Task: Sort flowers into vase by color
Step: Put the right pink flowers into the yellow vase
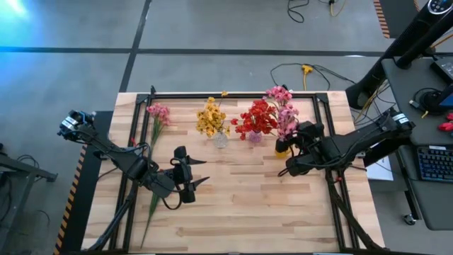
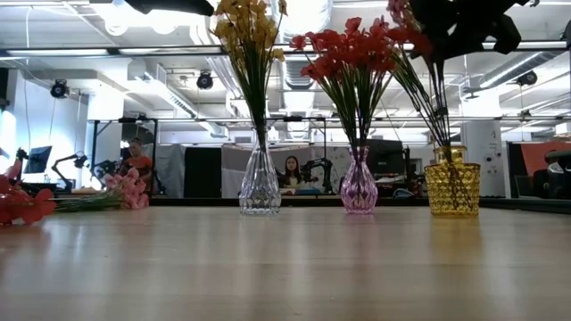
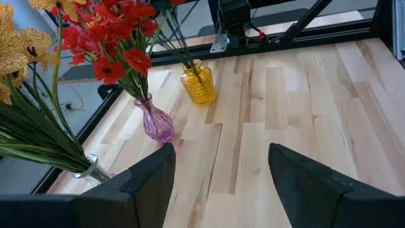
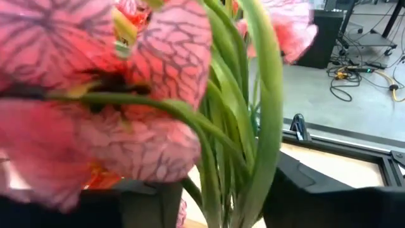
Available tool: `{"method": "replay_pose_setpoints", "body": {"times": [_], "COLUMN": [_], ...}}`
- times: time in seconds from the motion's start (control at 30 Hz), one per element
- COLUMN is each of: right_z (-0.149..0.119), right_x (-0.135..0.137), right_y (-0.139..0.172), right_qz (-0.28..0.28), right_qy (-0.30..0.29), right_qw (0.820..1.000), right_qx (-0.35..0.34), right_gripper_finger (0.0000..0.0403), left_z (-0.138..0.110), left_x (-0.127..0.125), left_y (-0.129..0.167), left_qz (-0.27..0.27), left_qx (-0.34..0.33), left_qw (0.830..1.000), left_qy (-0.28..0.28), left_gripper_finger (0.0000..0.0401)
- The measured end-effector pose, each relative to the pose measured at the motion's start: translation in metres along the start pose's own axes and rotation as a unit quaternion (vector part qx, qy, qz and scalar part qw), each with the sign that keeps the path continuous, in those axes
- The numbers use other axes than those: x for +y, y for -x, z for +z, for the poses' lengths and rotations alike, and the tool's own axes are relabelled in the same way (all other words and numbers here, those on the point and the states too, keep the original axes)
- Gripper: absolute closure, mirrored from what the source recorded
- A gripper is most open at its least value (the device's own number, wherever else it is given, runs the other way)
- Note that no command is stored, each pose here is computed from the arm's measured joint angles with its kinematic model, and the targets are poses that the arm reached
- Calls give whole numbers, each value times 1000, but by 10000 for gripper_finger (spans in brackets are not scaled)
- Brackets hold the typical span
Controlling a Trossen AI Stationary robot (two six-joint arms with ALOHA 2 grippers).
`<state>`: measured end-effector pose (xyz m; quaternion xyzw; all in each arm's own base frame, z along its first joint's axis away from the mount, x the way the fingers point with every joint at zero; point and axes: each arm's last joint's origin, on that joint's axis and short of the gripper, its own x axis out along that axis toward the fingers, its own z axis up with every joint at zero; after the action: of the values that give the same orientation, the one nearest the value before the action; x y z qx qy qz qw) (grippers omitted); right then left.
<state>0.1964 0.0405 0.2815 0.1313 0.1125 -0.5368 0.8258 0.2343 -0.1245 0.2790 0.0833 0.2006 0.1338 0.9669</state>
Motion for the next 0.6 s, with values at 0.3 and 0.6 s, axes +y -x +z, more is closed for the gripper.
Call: {"method": "replay_pose_setpoints", "body": {"times": [0.3,0.6], "right_z": [15,27], "right_x": [5,9], "right_y": [5,10], "right_qz": [9,27], "right_qy": [-9,0], "right_qw": [1000,999], "right_qx": [-1,33], "right_gripper_finger": [192,160], "left_z": [0,0], "left_x": [0,0], "left_y": [0,0], "left_qz": [0,0], "left_qx": [0,0], "left_qw": [1000,1000], "left_qy": [0,0], "left_gripper_finger": [166,166]}}
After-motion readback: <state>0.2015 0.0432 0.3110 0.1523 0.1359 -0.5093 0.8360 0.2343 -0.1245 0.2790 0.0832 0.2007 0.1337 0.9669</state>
